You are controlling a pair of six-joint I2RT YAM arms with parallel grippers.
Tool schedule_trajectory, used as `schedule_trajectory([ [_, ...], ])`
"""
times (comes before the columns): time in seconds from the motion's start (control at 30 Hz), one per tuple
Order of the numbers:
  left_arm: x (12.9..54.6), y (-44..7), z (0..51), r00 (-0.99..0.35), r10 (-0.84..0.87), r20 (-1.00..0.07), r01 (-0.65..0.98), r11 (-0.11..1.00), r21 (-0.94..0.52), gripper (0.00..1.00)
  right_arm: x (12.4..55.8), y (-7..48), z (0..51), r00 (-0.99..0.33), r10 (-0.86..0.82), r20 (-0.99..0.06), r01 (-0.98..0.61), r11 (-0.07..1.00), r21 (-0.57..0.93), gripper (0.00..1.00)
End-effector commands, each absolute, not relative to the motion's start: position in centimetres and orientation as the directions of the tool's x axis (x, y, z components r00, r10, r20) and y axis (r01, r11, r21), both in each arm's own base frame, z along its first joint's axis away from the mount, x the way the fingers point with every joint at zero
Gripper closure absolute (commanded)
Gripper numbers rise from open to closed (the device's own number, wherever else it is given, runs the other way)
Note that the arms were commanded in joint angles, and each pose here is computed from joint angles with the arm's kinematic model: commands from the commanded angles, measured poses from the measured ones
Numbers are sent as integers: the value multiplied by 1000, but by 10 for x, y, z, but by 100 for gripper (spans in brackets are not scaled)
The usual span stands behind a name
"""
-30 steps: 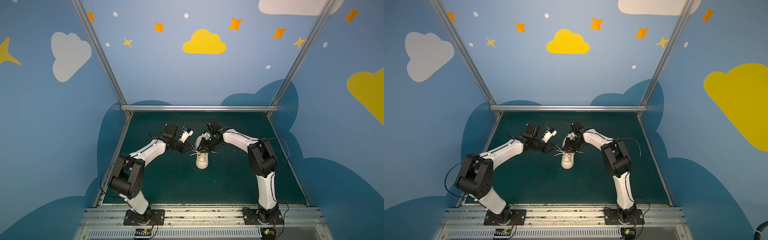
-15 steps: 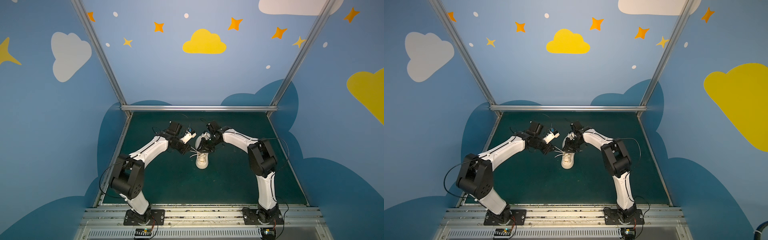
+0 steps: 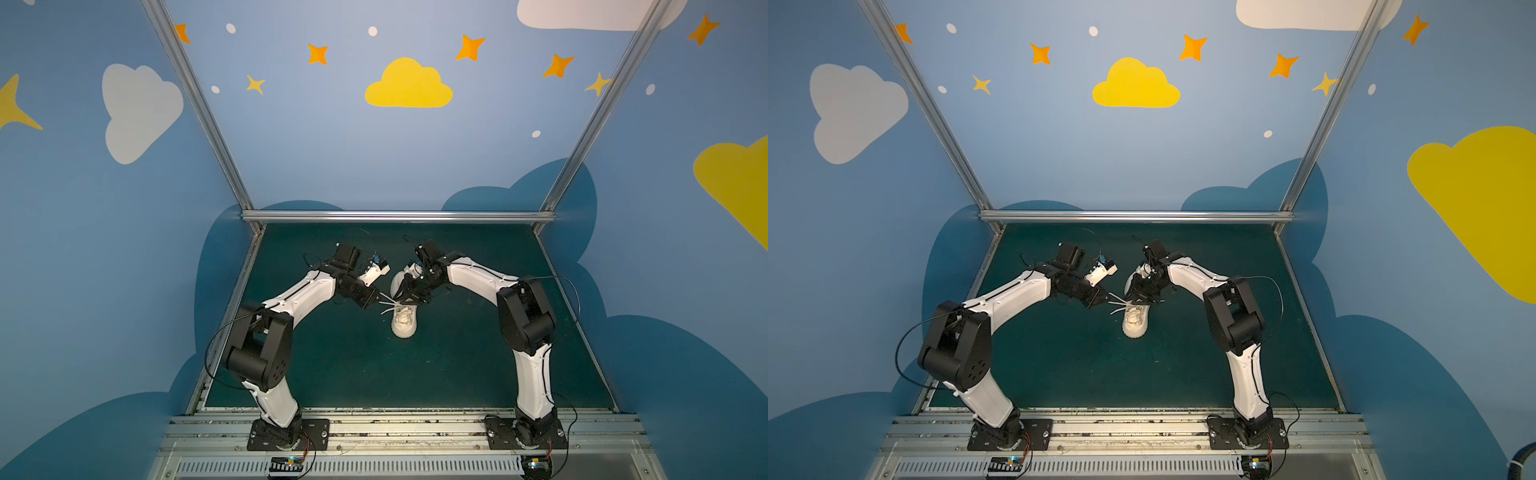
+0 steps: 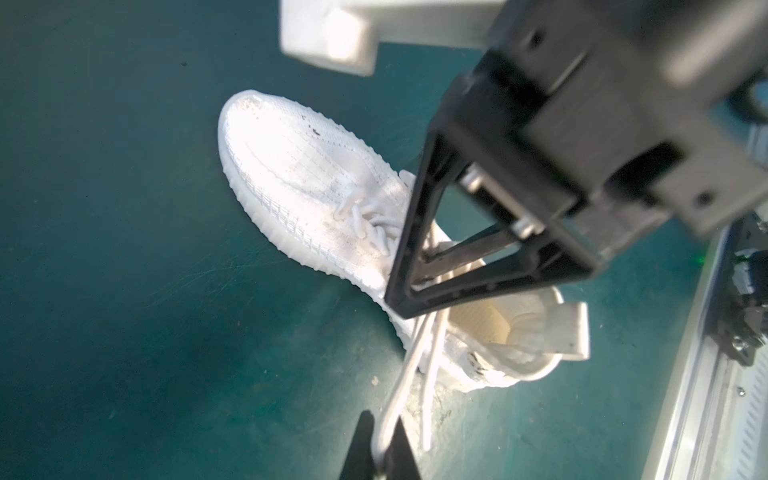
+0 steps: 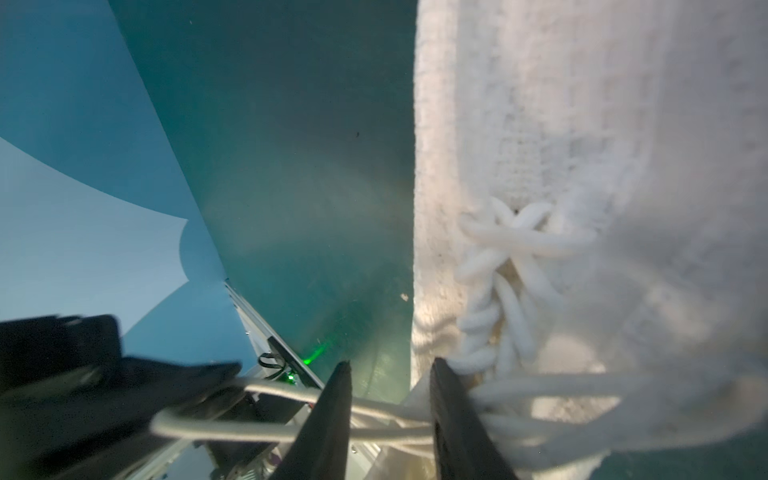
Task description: Tie the shoes
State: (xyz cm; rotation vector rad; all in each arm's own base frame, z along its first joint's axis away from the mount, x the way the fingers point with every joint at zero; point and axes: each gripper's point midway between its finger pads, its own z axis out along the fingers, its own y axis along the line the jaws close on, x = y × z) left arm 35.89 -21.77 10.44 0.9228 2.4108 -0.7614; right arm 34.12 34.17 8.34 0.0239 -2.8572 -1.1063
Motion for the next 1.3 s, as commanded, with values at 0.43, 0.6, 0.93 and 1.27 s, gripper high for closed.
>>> schedule_trajectory([
  [0.43, 375, -214, 130, -778, 203, -595, 584, 584, -564, 42, 362, 303, 125, -999, 38, 29, 47, 705, 707, 62],
  [0.6, 357, -229, 122, -800, 204, -564, 565, 572, -595, 37, 365, 301, 104, -998, 32, 60, 64, 723, 688, 61],
  [0.93, 342, -239, 106, -823, 198, -533, 533, 595, -602, 36, 369, 294, 67, -994, -36, 106, 36, 794, 607, 55],
  [1.27, 342, -236, 113, -814, 191, -548, 533, 621, -575, 38, 354, 278, 74, -997, -35, 65, 10, 809, 588, 89],
])
